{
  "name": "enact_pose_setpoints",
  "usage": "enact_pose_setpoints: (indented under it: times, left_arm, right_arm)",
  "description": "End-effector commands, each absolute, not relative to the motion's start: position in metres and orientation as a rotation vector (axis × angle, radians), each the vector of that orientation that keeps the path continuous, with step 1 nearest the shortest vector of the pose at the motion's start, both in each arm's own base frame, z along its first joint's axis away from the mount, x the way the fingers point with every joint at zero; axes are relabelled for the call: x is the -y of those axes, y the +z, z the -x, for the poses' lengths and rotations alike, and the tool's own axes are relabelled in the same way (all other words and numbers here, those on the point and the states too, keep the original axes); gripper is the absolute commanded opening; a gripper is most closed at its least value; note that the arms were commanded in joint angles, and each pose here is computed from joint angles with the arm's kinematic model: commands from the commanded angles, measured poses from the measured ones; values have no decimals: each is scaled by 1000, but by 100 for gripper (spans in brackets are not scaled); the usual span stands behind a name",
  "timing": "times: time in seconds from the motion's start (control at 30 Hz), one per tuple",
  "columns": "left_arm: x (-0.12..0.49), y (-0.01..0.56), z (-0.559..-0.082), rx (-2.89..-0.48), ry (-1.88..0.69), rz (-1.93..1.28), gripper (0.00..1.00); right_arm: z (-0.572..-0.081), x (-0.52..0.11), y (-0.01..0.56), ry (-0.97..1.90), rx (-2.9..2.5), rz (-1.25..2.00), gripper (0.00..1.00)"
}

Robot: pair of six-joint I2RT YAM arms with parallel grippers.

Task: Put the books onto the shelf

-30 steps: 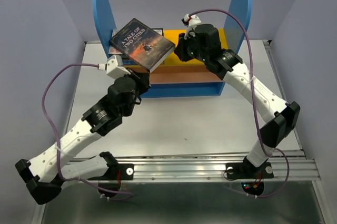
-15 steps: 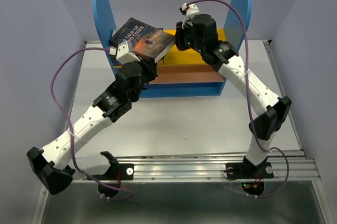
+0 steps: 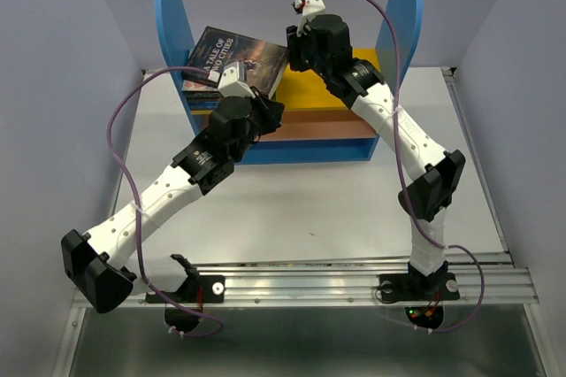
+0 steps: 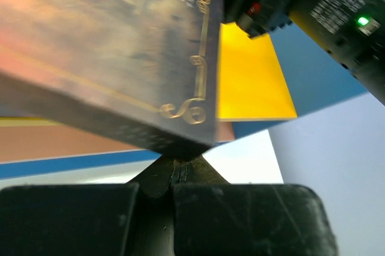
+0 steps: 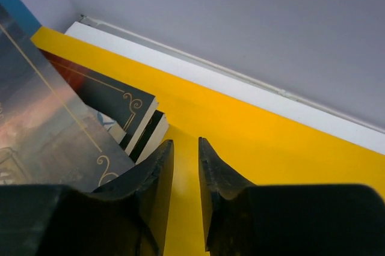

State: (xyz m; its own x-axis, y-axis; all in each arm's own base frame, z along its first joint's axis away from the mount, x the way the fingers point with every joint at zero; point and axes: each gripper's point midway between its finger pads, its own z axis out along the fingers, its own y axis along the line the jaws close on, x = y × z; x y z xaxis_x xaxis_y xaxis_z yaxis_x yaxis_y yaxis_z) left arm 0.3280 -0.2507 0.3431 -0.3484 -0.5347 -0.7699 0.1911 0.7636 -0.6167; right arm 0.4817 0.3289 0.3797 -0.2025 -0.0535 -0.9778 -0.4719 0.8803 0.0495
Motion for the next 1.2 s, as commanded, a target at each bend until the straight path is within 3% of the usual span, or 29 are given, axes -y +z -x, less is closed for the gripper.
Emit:
enact_pose_setpoints:
  times: [0.0,0.13,0.23,0.5,0.73,1.17]
  left_arm:
    - [269,396,-325,-1658,-909,180,0]
    - [277,387,-325,-1686,-924,154,0]
    - [281,382,-323,-1710,-933,135,0]
    - [252,390,-293,-1665,-927,99,0]
    - [219,374,-291,-1703,-783,198,0]
    - [213,394,-308,-1658,-709,231,0]
  right_arm:
    - [-482,-330,427,372,-1616,357,38]
    - [-484,-316,432,292,-1604,338,62]
    - [-483,-301,435,236,-1611,281,65]
    - [-450,-281,416,289,-1690,227,64]
    - [-430,-297,408,424,-1711,305,55]
    - [-450,-322,416,466,-1678,342,52]
